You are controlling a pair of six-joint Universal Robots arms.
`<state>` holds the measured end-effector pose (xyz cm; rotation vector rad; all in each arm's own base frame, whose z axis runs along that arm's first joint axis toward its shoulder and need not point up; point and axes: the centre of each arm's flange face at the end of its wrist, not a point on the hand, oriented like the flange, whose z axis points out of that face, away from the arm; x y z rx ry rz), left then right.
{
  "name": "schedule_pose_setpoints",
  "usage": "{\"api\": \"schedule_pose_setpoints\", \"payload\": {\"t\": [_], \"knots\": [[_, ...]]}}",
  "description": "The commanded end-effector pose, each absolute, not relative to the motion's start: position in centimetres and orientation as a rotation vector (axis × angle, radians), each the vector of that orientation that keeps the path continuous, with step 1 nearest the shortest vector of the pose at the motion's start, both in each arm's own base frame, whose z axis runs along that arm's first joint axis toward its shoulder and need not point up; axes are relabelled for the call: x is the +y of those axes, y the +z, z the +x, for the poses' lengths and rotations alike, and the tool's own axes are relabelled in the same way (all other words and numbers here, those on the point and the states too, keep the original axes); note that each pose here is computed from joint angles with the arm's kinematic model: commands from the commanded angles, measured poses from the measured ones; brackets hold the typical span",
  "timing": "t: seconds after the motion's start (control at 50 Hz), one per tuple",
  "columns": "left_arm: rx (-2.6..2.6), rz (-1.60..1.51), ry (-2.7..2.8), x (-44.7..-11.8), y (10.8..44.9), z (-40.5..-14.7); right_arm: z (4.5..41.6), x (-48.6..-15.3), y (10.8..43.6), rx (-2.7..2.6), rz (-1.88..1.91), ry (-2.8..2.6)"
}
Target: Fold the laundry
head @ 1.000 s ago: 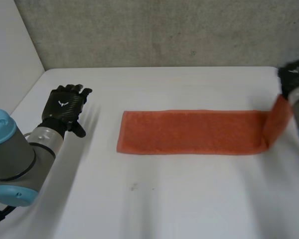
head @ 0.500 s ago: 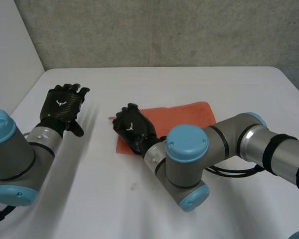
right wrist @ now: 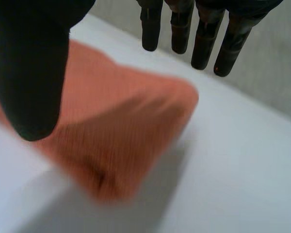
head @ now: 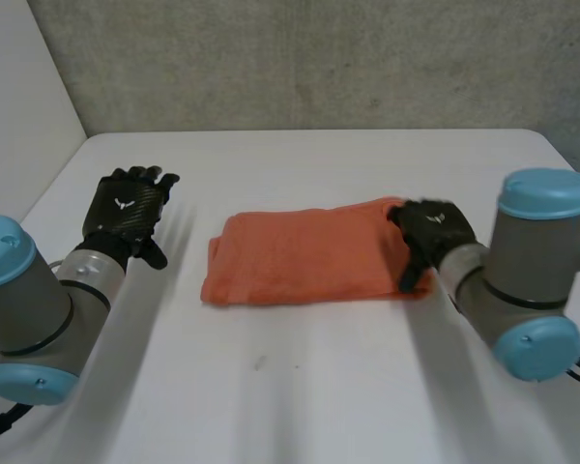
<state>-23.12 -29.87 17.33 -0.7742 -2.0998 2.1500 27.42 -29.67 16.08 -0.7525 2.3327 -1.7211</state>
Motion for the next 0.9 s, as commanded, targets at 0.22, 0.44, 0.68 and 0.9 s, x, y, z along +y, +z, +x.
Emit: {"api": "schedule_pose_setpoints", "payload": {"t": [0.22,0.44,0.68,0.9], "knots": [[-2.100,-0.782,2.139,-29.5,17.2,-23.3,25.1,-34.0,13.7,2.327,-0.711,-1.768],[-2.092,-0.771,2.162,-29.5,17.7,-23.2,37.1,-28.1,20.0,1.828,-1.013,-1.891],[-2.101,-0.739,2.193,-29.8,18.2,-22.7,45.3,-18.3,11.8,1.632,-1.346,-1.587],[-2.063,-0.732,2.205,-30.0,19.0,-23.3,43.2,-22.8,20.6,1.737,-0.988,-1.915]]}}
